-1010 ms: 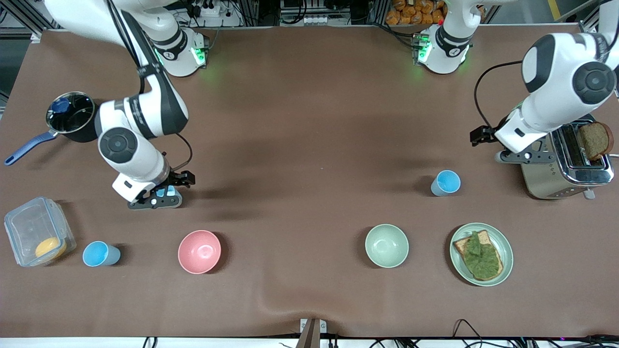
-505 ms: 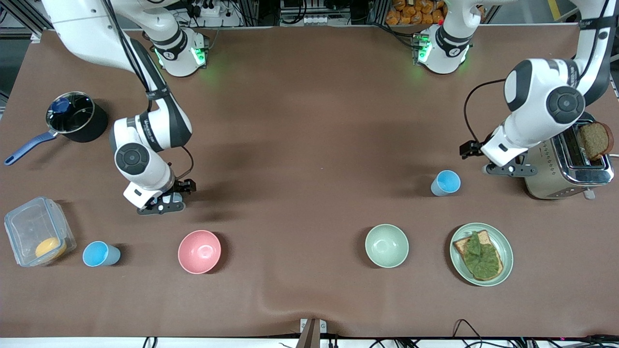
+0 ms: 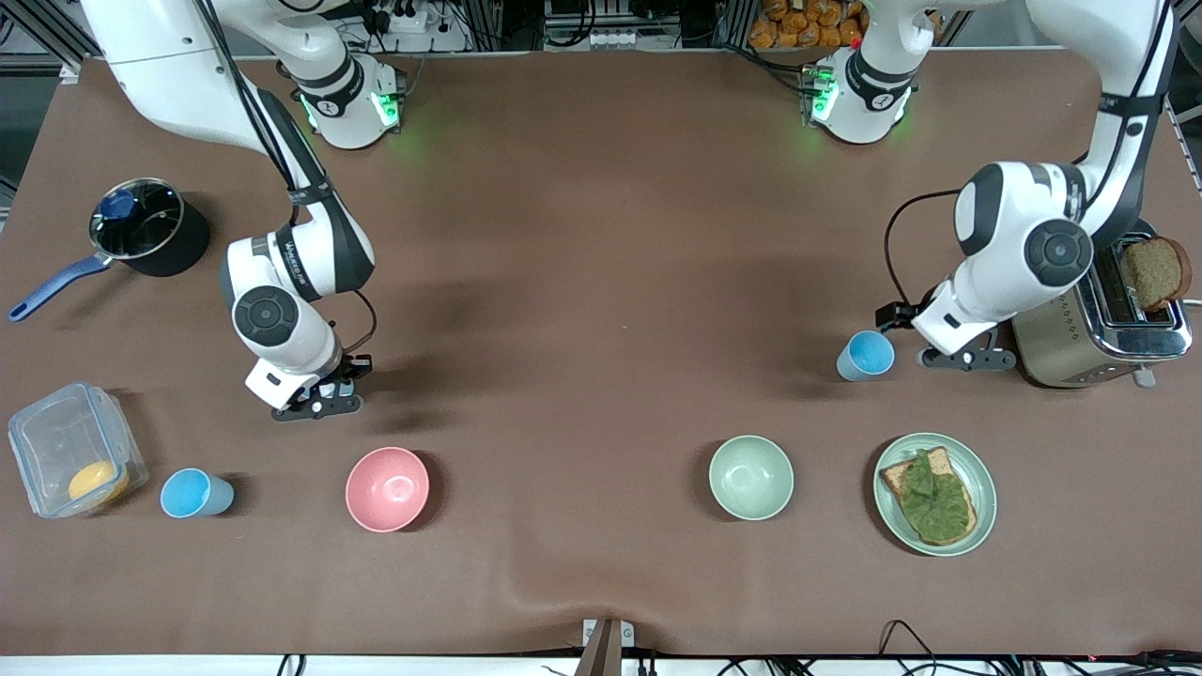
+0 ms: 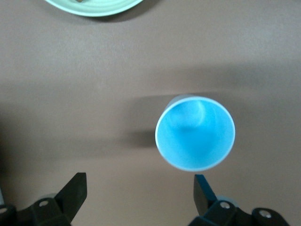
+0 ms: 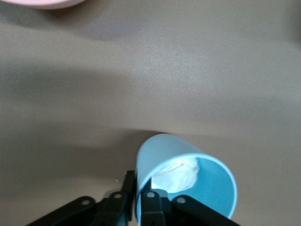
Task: Stack blue cups with both arms
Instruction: 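Close the right gripper on the tissue cup while the left gripper grasps its cup, then carry the tissue cup with the right gripper to the table center, then release the tissue cup and retract the right gripper while the left gripper carries its cup, then lower the held cup onto the tissue cup and open the left gripper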
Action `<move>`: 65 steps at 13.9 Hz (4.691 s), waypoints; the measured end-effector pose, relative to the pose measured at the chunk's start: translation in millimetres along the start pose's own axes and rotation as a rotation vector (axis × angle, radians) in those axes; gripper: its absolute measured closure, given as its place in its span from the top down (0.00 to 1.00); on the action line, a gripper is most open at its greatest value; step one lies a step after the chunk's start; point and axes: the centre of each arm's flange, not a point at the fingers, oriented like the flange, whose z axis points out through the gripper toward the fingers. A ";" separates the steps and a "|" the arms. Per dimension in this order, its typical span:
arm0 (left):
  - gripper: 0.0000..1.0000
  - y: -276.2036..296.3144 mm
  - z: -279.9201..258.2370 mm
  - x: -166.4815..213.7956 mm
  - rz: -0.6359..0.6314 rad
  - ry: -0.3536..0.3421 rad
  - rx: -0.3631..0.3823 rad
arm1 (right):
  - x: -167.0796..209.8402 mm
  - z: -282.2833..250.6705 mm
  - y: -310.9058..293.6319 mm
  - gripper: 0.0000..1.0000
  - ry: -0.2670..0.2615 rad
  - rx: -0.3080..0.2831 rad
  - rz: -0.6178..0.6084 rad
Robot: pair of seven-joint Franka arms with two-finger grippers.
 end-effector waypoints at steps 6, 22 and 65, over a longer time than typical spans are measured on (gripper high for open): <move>1.00 -2.4 17.0 16.8 -0.006 -0.004 -0.001 | 15.6 -34.8 -9.5 0.03 -0.043 -0.019 -0.008; 0.41 0.6 50.7 22.8 -0.010 -0.019 -0.003 | -30.2 -126.4 -363.3 0.03 -0.085 0.172 0.433; 0.05 339.9 -108.8 -71.8 -0.470 0.053 -0.191 | -32.0 -301.0 129.0 1.00 0.082 0.224 0.093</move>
